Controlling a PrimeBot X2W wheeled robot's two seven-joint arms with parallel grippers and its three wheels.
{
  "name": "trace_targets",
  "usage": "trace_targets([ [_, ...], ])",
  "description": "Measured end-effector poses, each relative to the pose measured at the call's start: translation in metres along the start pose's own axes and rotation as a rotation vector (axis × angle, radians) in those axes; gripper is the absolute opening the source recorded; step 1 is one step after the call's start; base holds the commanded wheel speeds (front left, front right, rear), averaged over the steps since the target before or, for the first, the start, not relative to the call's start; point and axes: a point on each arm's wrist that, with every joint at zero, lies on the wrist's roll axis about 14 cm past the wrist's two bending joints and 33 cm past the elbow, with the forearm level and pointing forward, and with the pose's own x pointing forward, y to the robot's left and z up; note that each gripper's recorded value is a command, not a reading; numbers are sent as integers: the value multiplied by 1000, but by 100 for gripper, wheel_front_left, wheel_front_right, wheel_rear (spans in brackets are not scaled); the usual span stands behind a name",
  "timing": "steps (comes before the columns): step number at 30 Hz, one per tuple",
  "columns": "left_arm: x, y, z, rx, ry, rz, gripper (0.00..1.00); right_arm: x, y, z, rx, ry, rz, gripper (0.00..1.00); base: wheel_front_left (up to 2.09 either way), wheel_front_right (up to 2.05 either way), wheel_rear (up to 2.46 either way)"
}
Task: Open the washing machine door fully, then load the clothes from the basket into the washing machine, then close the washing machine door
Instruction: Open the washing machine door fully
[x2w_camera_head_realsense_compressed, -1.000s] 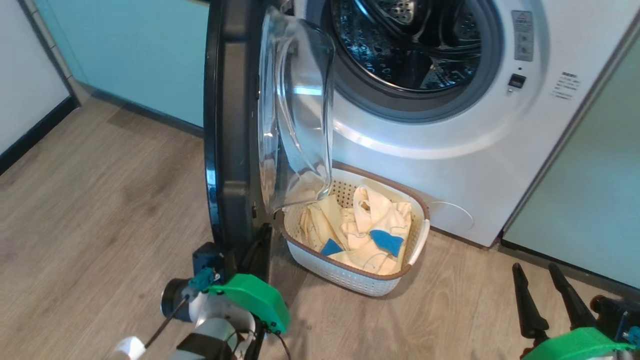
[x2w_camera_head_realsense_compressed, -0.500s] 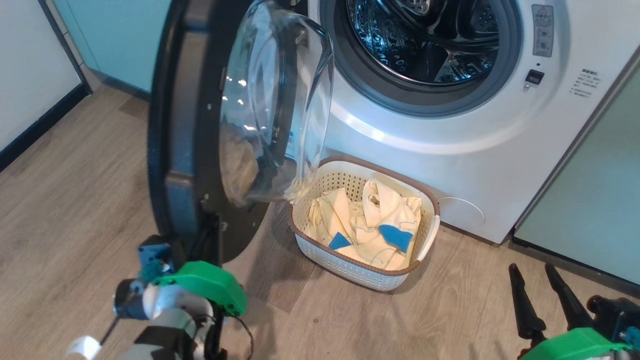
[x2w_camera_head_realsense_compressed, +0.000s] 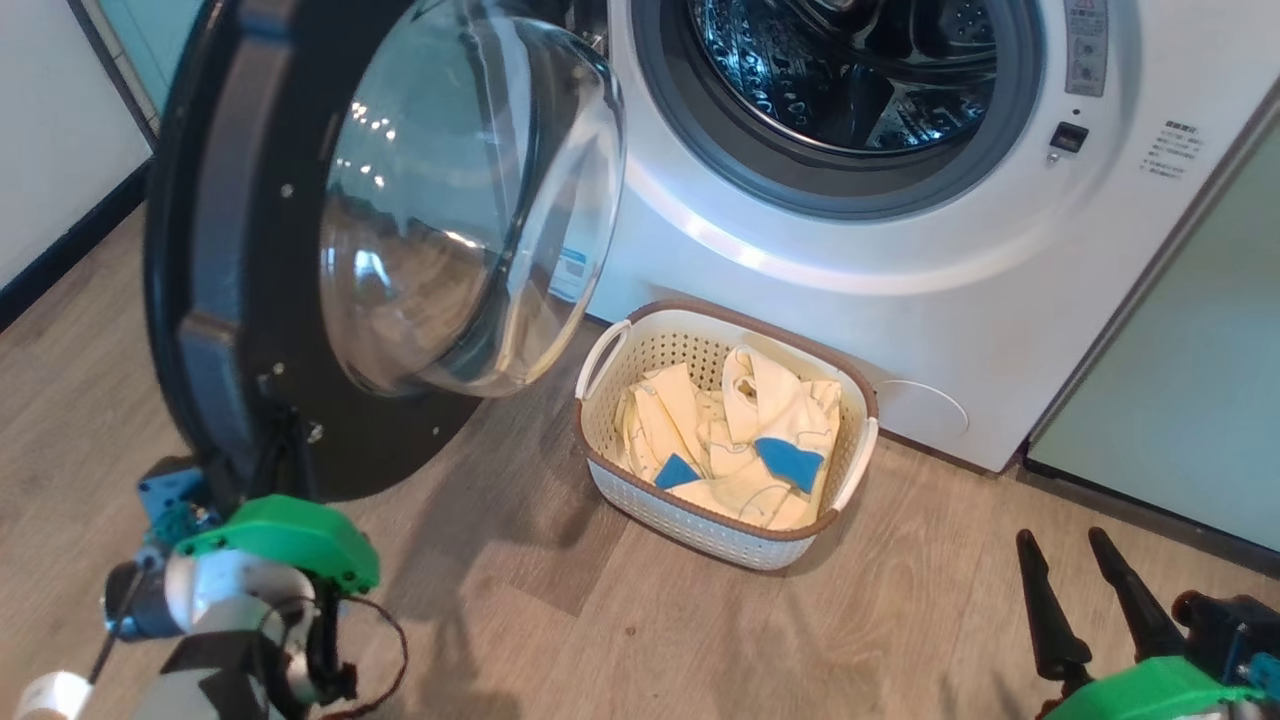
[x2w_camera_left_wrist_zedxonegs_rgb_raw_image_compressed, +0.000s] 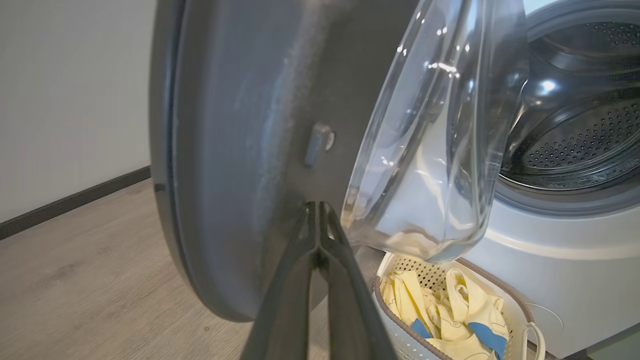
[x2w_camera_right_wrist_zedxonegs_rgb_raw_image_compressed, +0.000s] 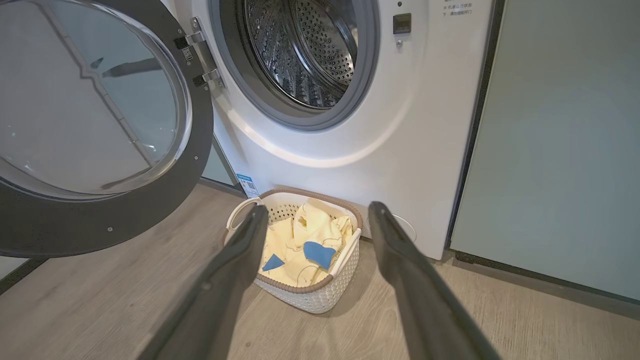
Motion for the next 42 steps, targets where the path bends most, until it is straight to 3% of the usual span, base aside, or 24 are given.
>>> trace_targets([
  [17,26,37,10,-31,-22,114,0,-3,-10,-6,-8,21,-13,100,0,0,0],
  [42,78,58,9,-57,-13,219,0,14,-31,-10,-16,36,-28,100,0,0,0],
])
